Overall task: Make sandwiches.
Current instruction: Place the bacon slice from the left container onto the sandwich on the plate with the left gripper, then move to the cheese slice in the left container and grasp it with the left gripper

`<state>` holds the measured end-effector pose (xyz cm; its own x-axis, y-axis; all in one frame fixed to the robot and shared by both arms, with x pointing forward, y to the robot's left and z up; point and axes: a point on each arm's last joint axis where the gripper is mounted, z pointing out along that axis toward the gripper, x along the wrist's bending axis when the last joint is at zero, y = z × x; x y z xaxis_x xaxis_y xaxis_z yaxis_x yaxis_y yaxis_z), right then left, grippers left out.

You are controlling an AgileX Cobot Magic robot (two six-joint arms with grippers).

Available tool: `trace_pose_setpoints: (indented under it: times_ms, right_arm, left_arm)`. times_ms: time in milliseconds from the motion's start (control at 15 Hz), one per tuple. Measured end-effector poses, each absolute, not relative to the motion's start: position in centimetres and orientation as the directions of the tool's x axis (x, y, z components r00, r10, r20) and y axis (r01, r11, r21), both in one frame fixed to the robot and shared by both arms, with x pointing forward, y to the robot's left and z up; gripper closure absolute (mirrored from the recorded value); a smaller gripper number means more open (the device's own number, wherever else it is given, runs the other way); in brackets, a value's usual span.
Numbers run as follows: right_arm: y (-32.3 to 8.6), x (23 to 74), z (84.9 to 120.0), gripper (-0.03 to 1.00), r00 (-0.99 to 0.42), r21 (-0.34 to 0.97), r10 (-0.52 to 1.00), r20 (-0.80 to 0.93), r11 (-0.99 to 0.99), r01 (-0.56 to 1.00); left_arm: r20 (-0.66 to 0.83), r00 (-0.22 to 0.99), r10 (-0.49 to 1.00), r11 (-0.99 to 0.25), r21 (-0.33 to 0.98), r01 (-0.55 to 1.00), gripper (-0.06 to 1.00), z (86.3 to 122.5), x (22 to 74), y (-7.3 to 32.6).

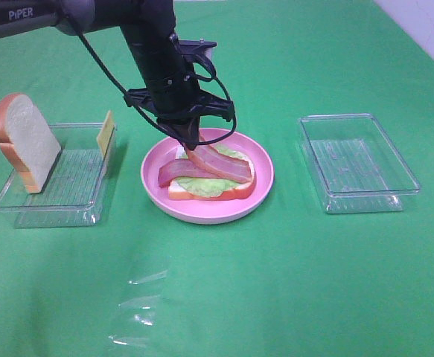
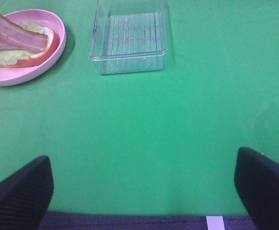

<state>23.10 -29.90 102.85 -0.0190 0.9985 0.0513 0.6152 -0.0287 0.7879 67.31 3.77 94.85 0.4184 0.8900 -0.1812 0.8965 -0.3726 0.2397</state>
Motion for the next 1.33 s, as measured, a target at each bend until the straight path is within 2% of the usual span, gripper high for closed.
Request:
trace_pose_setpoints:
  times_ms: [67, 133, 200, 267, 333, 400, 533, 800, 933, 1133, 1200, 1333]
  right_arm:
    - [-29.9, 23.1, 102.8, -0.01, -0.019, 0.788, 0.999, 0.051, -0.029, 0.615]
    - [-29.9, 23.1, 102.8, -0.01, -0.019, 0.788, 0.999, 0.051, -0.029, 0.615]
    - [-29.9, 23.1, 102.8, -0.01, -0.019, 0.788, 0.999, 0.051, -0.029, 0.615]
    - [-29.9, 23.1, 102.8, -0.01, -0.019, 0.788, 0.999, 0.051, -0.029, 0.615]
    - [-29.9, 23.1, 102.8, -0.01, -0.019, 0.788, 0.999, 0.051, -0.029, 0.615]
    - [-29.9, 23.1, 102.8, -0.01, -0.019, 0.788, 0.999, 0.051, -0.029, 0.615]
    - [-29.9, 23.1, 102.8, -0.01, -0.019, 0.788, 0.999, 0.051, -0.029, 0.615]
    - [-29.9, 23.1, 102.8, -0.01, -0.019, 0.788, 0.999, 0.051, -0.029, 0.615]
    - [-29.9, 23.1, 102.8, -0.01, -0.019, 0.788, 0.999, 0.051, -0.029, 0.615]
    - [-29.9, 23.1, 102.8, -0.01, -0.019, 0.788, 0.999, 0.051, -0.029, 0.615]
    - [-29.9, 23.1, 102.8, -0.01, -0.019, 0.788, 0.999, 0.051, -0.029, 0.615]
    - [-29.9, 23.1, 102.8, -0.01, -0.019, 0.788, 0.999, 0.051, -0.029, 0.615]
  left_arm:
    - [-0.181, 0.418, 0.89, -0.373, 0.24, 0.896, 0.91, 94.8, 67.3, 3.8]
    - [-0.18, 0.419, 0.89, -0.373, 0.24, 0.896, 0.8, 94.8, 67.3, 3.8]
    - [-0.18, 0.413, 0.893, -0.367, 0.239, 0.899, 0.6, 94.8, 67.3, 3.8]
    - [-0.181, 0.403, 0.897, -0.358, 0.237, 0.903, 0.31, 95.1, 67.3, 3.8]
    - [-0.181, 0.404, 0.897, -0.36, 0.234, 0.903, 0.09, 95.6, 67.1, 3.9]
    - [-0.176, 0.407, 0.896, -0.364, 0.234, 0.902, 0.01, 96.3, 66.9, 4.1]
    - [-0.157, 0.418, 0.895, -0.374, 0.248, 0.894, -0.04, 98.4, 66.5, 4.5]
    - [-0.104, 0.395, 0.913, -0.336, 0.359, 0.871, -0.04, 104.8, 65.3, 6.0]
    - [-0.094, 0.365, 0.926, -0.302, 0.397, 0.867, -0.04, 106.7, 65.2, 7.2]
    - [-0.098, 0.279, 0.955, -0.222, 0.387, 0.895, -0.04, 107.2, 65.9, 10.7]
    - [-0.106, 0.199, 0.974, -0.152, 0.342, 0.927, -0.04, 106.2, 66.7, 13.9]
    - [-0.109, 0.146, 0.983, -0.107, 0.301, 0.948, -0.04, 105.0, 67.0, 15.9]
